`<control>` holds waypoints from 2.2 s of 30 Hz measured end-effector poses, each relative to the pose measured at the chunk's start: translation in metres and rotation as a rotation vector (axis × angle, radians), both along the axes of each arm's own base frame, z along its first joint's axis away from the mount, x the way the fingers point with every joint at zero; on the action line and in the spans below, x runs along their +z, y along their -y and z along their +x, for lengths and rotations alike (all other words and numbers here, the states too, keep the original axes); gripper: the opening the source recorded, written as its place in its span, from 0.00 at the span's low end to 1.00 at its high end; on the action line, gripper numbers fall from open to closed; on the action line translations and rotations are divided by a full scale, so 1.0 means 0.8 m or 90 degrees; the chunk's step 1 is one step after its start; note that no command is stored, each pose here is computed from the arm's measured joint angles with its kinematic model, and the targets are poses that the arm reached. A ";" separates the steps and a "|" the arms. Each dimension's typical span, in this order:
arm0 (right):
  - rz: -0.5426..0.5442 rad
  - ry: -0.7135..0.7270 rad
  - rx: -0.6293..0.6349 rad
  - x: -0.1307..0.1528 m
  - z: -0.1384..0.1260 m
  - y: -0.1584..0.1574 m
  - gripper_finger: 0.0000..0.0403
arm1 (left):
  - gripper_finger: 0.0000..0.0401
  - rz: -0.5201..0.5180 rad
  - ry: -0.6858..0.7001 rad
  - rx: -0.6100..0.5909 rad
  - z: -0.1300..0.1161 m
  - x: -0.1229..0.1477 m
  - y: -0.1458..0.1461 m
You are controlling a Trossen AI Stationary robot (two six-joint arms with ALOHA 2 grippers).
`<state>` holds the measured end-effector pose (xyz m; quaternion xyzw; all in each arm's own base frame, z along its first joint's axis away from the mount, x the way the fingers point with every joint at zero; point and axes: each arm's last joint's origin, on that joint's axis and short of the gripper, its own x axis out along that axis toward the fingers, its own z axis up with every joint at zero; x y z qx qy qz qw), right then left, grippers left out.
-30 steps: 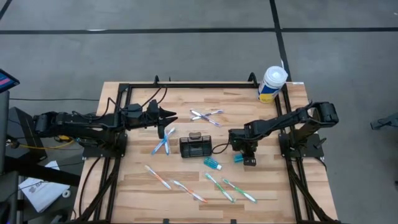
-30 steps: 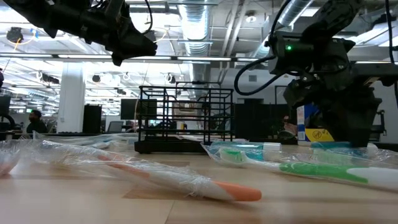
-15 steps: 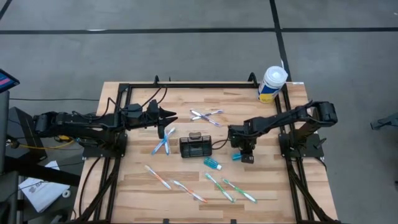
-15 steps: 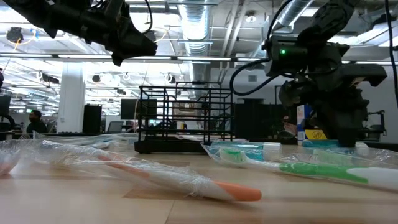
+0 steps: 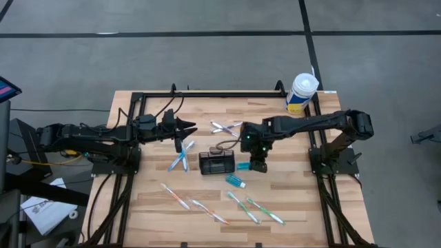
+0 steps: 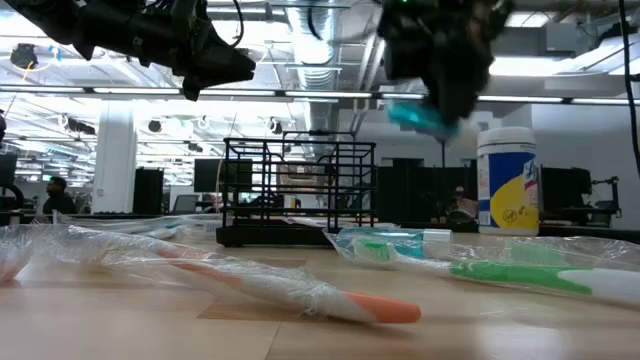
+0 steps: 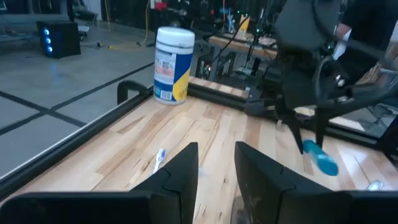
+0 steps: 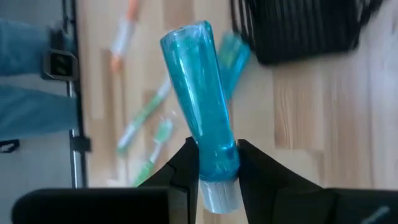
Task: Pick & Place toothbrushing station
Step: Put the right blue mouthwash into the mesh organizer
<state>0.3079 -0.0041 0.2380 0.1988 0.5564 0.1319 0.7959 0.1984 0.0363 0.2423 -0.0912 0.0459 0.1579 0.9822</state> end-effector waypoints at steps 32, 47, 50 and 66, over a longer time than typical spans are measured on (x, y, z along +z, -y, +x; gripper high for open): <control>0.011 0.626 -0.428 0.167 0.074 0.105 0.18 | 0.25 -0.034 0.193 0.035 -0.004 0.033 -0.015; 0.055 0.673 -0.450 0.163 0.091 0.098 0.18 | 0.27 -0.021 0.272 0.000 -0.009 0.048 -0.023; 0.055 0.697 -0.455 0.166 0.092 0.099 0.18 | 0.27 -0.033 0.257 -0.017 -0.004 0.042 -0.023; 0.010 0.511 -0.359 0.123 0.100 0.061 0.18 | 0.26 -0.024 0.313 -0.021 -0.008 0.053 -0.026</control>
